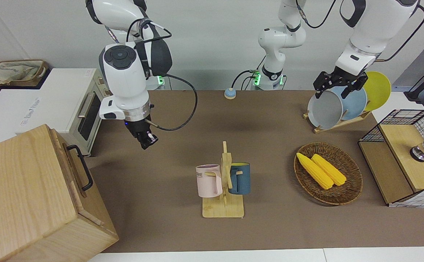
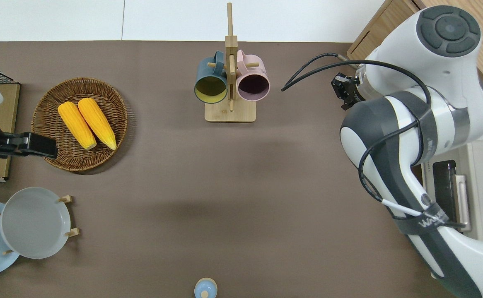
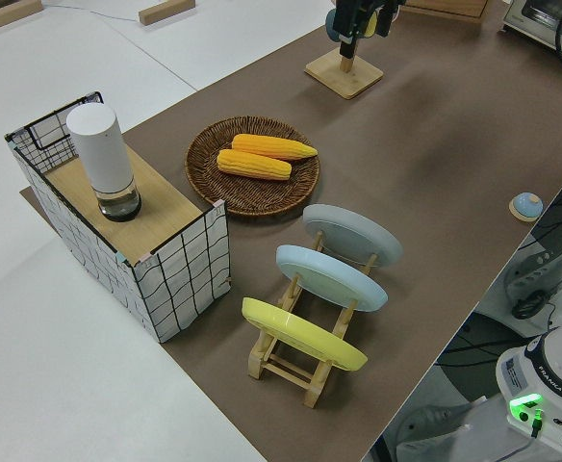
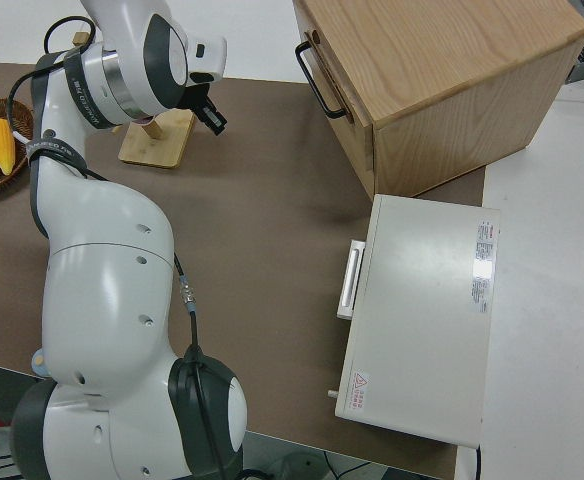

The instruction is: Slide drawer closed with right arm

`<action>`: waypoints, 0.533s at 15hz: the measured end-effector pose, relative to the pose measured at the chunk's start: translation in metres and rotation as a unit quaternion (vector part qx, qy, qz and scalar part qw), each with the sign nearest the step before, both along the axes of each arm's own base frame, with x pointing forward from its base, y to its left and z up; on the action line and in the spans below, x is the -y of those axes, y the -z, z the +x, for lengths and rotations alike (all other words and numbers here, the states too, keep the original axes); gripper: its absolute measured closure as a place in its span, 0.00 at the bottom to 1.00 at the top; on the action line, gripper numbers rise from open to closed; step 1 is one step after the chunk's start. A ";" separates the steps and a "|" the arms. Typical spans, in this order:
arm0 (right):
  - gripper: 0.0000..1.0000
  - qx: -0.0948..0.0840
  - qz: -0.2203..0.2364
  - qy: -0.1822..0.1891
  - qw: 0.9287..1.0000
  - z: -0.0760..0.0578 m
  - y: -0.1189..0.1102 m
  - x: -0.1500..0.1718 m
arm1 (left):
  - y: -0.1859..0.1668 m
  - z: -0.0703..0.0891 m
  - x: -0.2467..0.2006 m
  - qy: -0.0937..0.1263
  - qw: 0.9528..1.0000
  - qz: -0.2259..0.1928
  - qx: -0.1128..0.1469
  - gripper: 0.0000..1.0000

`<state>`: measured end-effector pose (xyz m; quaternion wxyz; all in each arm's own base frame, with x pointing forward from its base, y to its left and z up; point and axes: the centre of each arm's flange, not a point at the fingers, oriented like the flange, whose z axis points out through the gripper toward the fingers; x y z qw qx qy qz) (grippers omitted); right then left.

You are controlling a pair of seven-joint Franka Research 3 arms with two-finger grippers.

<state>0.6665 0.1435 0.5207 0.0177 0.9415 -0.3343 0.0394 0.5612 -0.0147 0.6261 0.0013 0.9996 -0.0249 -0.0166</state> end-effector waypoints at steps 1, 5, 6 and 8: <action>0.99 -0.001 -0.002 -0.012 1.000 -0.005 -0.006 -0.003 | 0.000 0.000 0.000 0.000 1.000 0.000 0.000 0.00; 0.99 0.000 0.001 -0.059 0.998 -0.029 -0.037 -0.008 | 0.000 0.000 0.000 0.000 1.000 0.000 0.000 0.00; 0.99 -0.004 -0.004 -0.075 0.997 -0.037 -0.044 -0.008 | 0.000 0.000 0.000 0.000 1.000 0.000 0.000 0.00; 0.99 -0.010 -0.014 -0.109 0.994 -0.050 -0.055 -0.006 | 0.000 0.000 0.000 0.000 1.000 0.000 0.000 0.00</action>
